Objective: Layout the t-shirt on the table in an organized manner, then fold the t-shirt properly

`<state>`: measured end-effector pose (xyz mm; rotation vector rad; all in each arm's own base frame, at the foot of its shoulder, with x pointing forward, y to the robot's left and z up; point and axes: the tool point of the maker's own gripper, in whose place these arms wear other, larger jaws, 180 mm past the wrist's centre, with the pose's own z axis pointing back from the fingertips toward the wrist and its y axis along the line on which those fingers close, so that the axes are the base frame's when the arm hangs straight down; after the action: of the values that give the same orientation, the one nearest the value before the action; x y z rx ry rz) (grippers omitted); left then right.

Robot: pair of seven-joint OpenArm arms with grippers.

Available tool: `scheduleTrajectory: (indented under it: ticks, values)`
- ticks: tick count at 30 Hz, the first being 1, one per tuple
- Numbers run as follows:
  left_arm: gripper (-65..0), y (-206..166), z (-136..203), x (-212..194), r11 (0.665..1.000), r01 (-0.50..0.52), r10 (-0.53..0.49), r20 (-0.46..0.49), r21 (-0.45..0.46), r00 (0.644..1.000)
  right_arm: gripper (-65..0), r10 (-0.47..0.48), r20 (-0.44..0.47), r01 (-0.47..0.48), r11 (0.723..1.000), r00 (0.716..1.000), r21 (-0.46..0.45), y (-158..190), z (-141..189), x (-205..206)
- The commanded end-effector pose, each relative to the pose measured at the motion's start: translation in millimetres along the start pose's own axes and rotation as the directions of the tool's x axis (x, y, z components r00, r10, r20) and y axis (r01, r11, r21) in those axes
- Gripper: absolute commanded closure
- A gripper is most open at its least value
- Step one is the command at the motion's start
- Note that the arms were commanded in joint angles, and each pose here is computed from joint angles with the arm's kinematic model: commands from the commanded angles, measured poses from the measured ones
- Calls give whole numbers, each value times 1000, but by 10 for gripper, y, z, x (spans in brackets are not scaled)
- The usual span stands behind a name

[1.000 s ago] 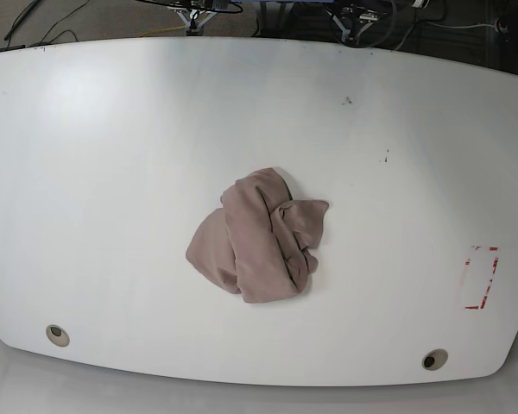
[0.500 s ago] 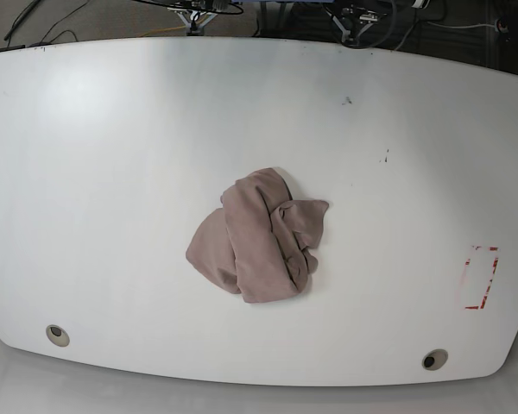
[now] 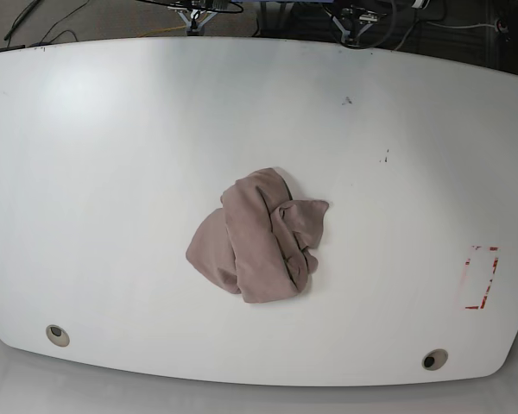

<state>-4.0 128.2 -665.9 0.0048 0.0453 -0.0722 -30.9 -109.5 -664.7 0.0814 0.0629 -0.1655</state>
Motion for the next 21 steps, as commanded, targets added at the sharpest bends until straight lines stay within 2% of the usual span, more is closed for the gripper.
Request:
scheduleTrajectory:
  ticks: [1, 15, 21]
  values:
    - [-28, -12, 1, 31, 1000, 5, -5, 7, 1, 1000, -49, 3, -3, -3, 1000, 1000, 5, 7, 0, -24]
    - [-39, -12, 0, 23, 1000, 4, -4, 13, 2, 1000, -52, 6, -3, -6, 1000, 1000, 6, 15, 0, -22]
    - [-66, -3, 0, 41, 1000, 3, -3, 25, 5, 1000, -52, 6, -4, -6, 1000, 1000, 6, 16, -1, -31]
